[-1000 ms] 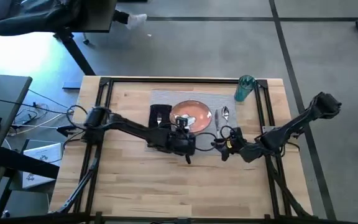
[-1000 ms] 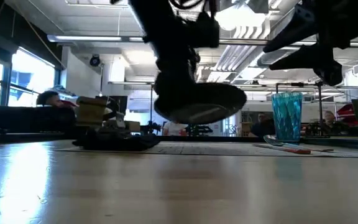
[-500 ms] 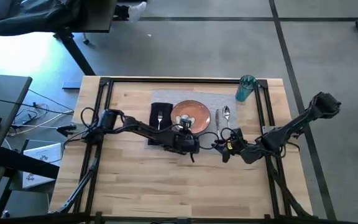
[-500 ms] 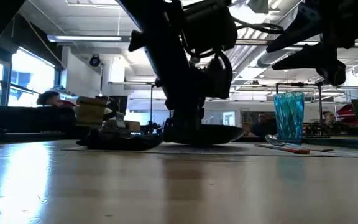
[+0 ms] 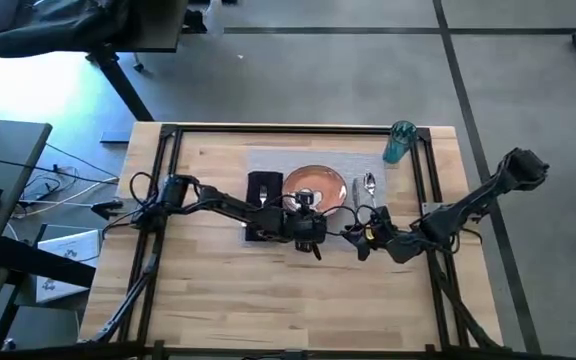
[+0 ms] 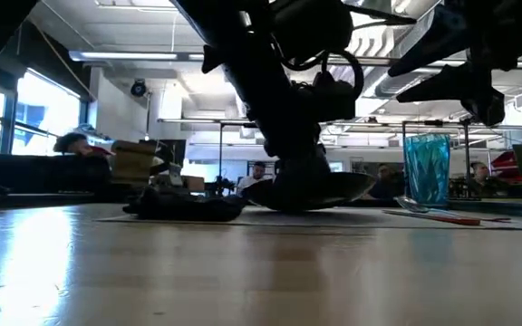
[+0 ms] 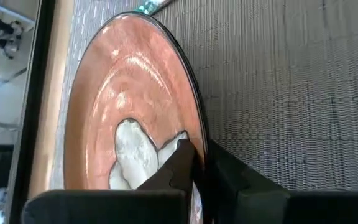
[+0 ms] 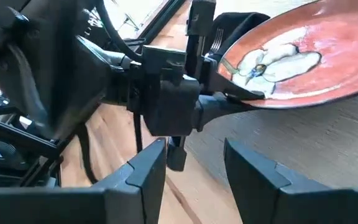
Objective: Set table place
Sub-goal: Put the orange plate on the gray table mat, then return to Home Position
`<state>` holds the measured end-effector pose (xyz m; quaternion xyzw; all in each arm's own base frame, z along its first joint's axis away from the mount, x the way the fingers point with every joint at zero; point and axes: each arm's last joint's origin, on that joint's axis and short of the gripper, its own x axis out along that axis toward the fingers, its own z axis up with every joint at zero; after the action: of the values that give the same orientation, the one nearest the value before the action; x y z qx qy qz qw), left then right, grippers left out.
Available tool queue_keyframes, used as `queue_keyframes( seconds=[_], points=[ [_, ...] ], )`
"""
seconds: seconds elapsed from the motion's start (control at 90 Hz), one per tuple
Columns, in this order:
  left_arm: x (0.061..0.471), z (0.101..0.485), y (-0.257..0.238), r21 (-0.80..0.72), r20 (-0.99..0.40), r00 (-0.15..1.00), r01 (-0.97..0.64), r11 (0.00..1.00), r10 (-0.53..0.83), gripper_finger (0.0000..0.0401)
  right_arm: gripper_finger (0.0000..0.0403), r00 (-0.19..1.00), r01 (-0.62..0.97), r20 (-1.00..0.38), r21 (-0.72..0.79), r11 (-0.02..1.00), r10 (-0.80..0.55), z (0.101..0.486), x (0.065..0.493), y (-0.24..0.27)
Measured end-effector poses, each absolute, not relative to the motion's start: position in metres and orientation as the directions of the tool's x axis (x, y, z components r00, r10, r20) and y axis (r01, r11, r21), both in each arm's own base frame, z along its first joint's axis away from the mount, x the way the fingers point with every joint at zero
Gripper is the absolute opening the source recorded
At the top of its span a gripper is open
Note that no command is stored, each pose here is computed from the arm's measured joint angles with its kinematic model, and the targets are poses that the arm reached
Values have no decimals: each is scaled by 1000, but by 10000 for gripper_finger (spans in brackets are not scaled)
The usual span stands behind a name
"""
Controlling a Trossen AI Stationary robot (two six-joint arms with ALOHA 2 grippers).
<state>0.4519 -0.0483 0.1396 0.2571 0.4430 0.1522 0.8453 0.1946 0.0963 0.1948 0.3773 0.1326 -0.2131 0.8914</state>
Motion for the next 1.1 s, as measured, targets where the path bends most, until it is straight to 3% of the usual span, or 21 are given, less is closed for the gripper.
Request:
queue_keyframes(
  seconds=[0.211,0.633,0.833,1.1],
  points=[
    [454,138,-47,481,-711,587,4,877,387,50,142,873,482,-401,613,626,-279,194,194,96],
    [452,158,-54,343,-737,639,74,936,219,170,142,871,483,-409,609,629,-273,194,194,96],
    [428,214,-77,353,-712,676,108,930,191,174,142,871,477,-414,587,654,-263,193,194,96],
    [376,287,-99,293,-666,734,96,951,131,151,142,867,459,-431,496,737,-250,192,194,96]
  ],
)
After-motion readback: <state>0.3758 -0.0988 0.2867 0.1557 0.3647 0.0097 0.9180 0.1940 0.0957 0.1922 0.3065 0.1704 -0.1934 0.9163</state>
